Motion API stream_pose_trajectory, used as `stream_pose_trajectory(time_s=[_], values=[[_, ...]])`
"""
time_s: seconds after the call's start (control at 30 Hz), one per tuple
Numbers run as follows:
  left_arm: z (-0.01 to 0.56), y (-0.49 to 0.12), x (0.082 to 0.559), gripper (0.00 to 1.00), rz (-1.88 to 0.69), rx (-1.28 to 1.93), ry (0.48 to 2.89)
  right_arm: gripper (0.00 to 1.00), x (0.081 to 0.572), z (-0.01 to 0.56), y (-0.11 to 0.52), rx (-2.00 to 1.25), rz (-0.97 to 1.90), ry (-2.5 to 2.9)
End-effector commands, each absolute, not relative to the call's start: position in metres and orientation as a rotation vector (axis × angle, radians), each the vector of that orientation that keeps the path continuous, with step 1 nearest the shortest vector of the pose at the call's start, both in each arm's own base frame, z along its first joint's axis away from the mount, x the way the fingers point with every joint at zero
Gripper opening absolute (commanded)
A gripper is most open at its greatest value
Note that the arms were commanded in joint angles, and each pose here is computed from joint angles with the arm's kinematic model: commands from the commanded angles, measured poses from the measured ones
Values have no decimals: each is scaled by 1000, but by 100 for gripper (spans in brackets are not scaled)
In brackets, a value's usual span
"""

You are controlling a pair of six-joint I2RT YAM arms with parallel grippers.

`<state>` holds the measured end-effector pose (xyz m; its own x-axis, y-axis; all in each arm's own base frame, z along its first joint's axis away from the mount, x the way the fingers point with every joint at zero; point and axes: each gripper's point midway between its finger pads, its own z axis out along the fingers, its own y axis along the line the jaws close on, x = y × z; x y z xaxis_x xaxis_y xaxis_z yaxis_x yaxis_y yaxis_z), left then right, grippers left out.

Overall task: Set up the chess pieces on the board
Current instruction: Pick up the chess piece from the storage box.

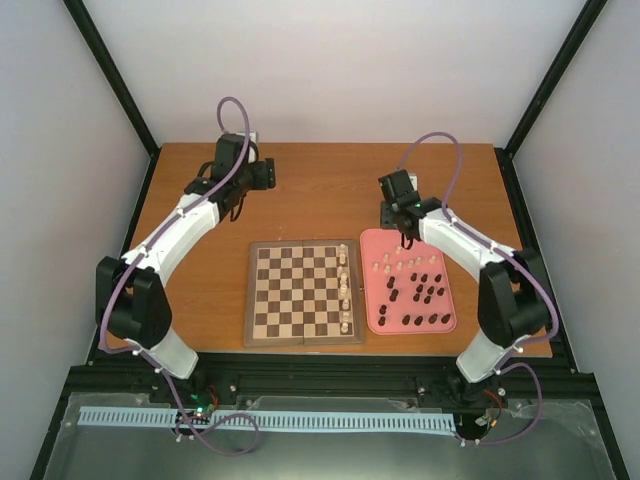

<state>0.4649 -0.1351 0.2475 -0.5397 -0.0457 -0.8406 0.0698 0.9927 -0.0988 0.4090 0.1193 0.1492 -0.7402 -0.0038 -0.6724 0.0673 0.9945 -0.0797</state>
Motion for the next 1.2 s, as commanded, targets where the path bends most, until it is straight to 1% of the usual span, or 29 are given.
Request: stream_pose_trajectory(time_s=[0.0,0.1,0.17,0.27,0.33,0.4,0.47,0.57,0.63,1.17], values=[[274,-140,478,81,-223,111,2090,59,408,113,120,-37,-131,2520],[258,-146,487,82,-232,147,2126,55,401,96,115,-28,-113,2560],[243,-147,491,82,-233,148,2160,49,395,85,112,-34,-113,2588],[226,-151,496,81,-255,155,2199,43,387,74,110,-46,-102,2621],[221,-152,497,82,-260,153,2209,43,385,71,110,-58,-82,2625],[221,-152,496,82,-259,150,2207,40,383,67,110,-59,-55,2639],[223,-152,495,82,-257,148,2204,40,382,62,113,-64,-14,2650],[224,-152,495,82,-262,148,2202,36,384,53,118,-74,22,2673],[223,-152,495,82,-264,147,2204,33,386,48,119,-71,19,2682],[216,-151,499,82,-250,137,2218,25,383,39,110,-43,-19,2714]])
